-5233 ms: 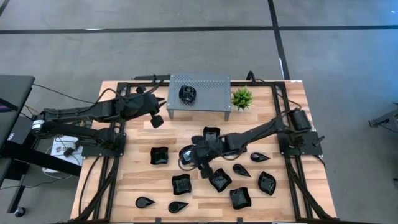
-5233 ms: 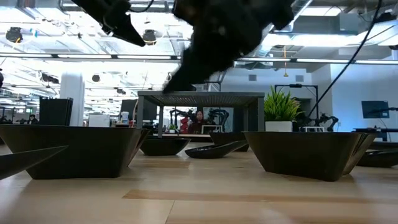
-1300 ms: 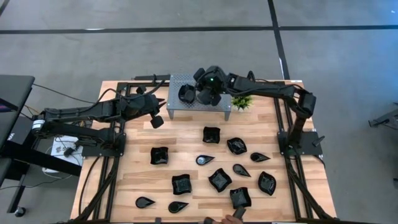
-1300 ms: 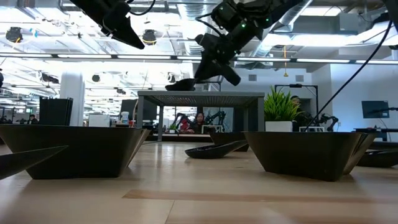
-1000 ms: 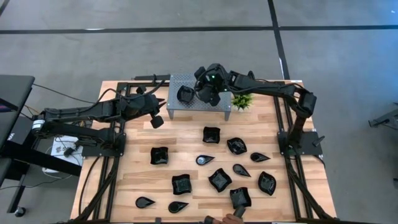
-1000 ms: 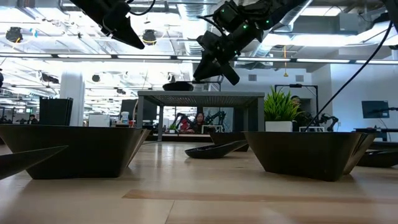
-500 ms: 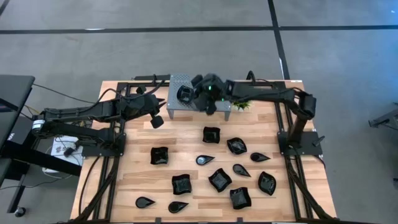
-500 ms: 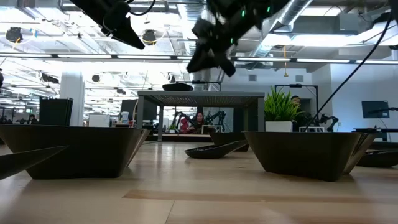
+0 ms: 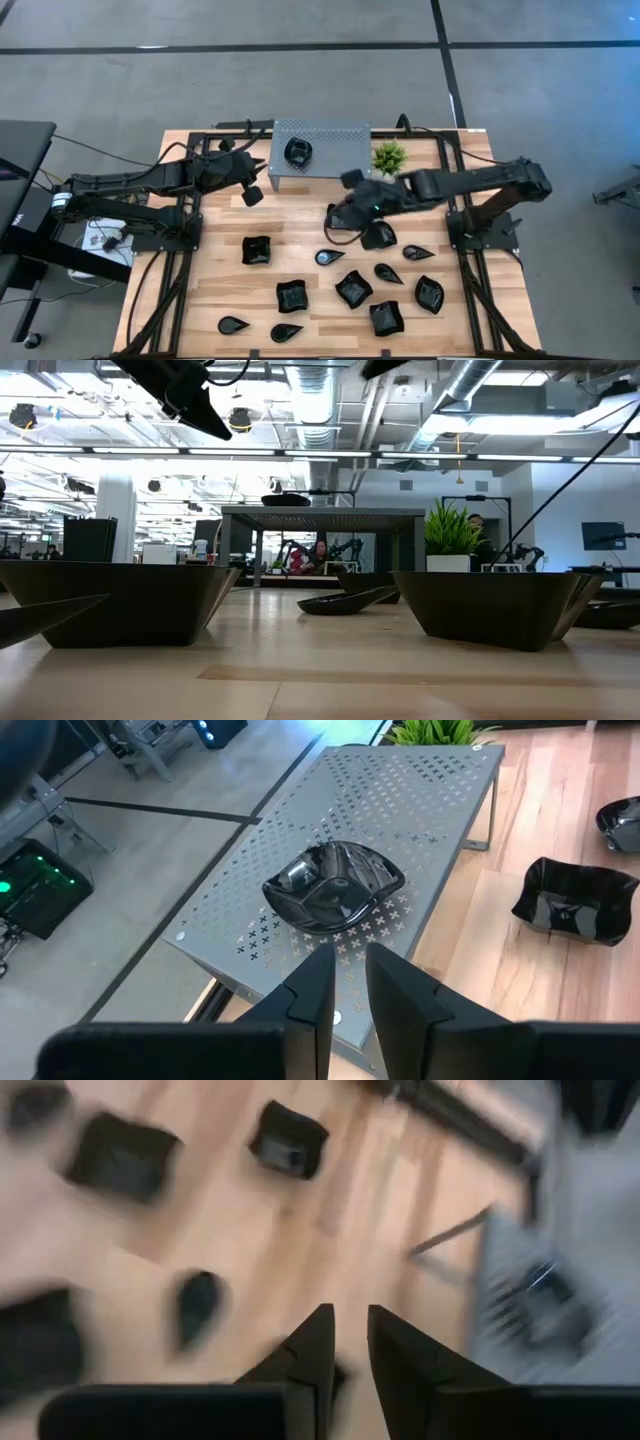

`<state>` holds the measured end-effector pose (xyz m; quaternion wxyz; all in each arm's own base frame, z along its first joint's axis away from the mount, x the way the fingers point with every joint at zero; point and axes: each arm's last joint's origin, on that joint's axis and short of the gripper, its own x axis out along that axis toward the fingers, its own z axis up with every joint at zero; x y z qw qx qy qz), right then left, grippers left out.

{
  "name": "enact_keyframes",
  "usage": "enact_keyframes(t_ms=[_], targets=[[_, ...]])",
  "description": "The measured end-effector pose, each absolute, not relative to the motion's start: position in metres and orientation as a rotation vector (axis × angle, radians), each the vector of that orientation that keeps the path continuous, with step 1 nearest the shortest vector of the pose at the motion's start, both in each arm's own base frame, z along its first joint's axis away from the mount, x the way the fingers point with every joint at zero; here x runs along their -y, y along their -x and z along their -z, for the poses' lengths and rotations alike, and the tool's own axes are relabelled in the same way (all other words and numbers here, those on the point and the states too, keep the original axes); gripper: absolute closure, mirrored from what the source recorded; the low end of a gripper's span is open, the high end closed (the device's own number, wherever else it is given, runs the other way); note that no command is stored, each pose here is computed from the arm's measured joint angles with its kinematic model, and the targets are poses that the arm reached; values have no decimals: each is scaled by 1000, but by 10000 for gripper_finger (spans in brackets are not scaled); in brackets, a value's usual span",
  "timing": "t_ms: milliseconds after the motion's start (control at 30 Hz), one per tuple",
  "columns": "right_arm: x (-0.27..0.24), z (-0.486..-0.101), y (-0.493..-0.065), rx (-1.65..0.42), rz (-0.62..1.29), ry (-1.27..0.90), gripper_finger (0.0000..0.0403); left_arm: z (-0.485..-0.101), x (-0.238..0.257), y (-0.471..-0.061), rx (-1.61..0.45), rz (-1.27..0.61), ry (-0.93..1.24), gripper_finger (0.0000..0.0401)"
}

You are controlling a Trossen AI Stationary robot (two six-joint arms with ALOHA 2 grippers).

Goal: Pick & Place Mini shaped plates
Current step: Stack the black leaf-shaped plate on top of the stacked black leaf-shaped plates on the shelf

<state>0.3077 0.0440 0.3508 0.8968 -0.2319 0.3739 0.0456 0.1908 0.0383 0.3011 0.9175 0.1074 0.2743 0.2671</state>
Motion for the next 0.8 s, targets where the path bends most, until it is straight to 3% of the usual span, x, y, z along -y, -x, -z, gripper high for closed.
enact_keyframes(t_ms=[200,633,800], targets=[[-67,-316,-299,-1057,62,88,344,-301,-38,-191,-555,-558,-190,338],[-98,-193,-314,-1649,242,-87,316,-301,-38,-191,-558,-558,-190,338],[-96,-164,-318,-1761,280,-51,315,-301,-38,-191,-558,-558,-190,338]])
